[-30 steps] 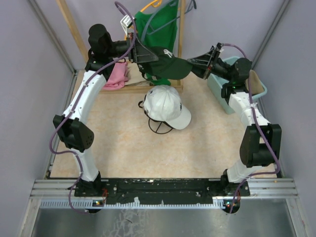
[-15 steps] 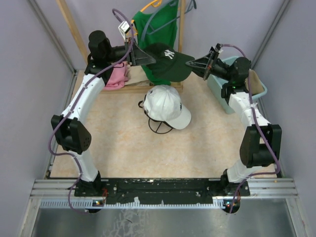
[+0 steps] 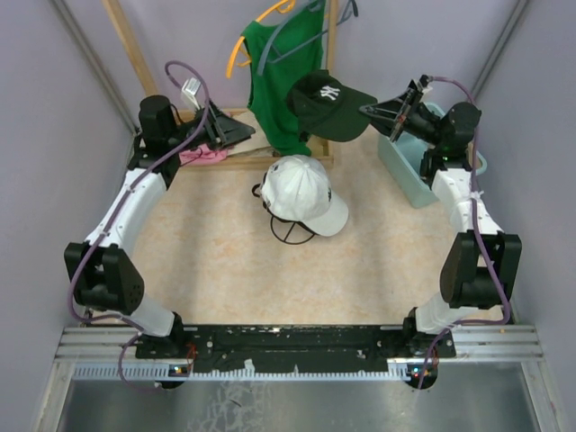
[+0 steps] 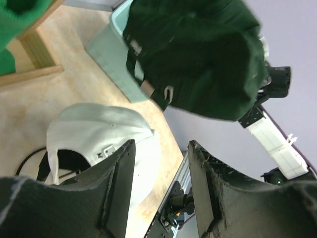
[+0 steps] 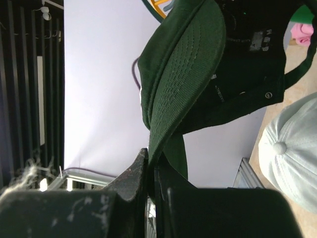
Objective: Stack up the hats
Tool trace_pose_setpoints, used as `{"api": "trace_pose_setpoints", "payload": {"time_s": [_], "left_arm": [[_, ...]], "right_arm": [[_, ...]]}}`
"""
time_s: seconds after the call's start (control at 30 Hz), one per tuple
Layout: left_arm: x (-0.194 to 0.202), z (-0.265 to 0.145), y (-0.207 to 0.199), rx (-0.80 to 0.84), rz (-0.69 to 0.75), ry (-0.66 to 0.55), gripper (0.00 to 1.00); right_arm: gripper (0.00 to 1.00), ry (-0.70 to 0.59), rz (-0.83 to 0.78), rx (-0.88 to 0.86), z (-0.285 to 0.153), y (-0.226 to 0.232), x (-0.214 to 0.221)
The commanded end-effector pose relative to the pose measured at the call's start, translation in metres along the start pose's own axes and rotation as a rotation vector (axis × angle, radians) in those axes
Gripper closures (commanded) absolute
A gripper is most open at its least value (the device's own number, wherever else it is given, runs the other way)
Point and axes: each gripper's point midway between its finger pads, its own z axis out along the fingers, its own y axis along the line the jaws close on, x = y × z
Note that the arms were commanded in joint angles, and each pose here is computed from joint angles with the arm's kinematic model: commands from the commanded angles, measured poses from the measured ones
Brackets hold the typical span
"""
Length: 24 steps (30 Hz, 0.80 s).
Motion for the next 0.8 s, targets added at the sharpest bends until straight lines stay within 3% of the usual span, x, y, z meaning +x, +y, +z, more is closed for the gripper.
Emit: {"api": "trace_pose_setpoints", "payload": {"time_s": [0.0,0.23,0.43,0.77], "left_arm": [[0.045,-0.008,0.033,-0.084,-0.095,0.085,0.47],[0.094,-0.014,0.082,-0.177,-0.178,0.178,0.42],[0.094,0.000,0.085,-0.156,-0.156,0.233,0.41],[0.114,-0.009,0.115,-0.276,-0.133,0.283,0.42]], "right_arm": [[1.00,0.026,-0.153,-0.077,0.002,0.044,0.009],[1.00,0.029,-0.164,-0.078,0.002,0.047,0.011],[1.00,0.028,-0.171,-0.080,0.001,0.050,0.015],[1.00,0.020,-0.172,-0.075,0.000,0.050,0.015]]}}
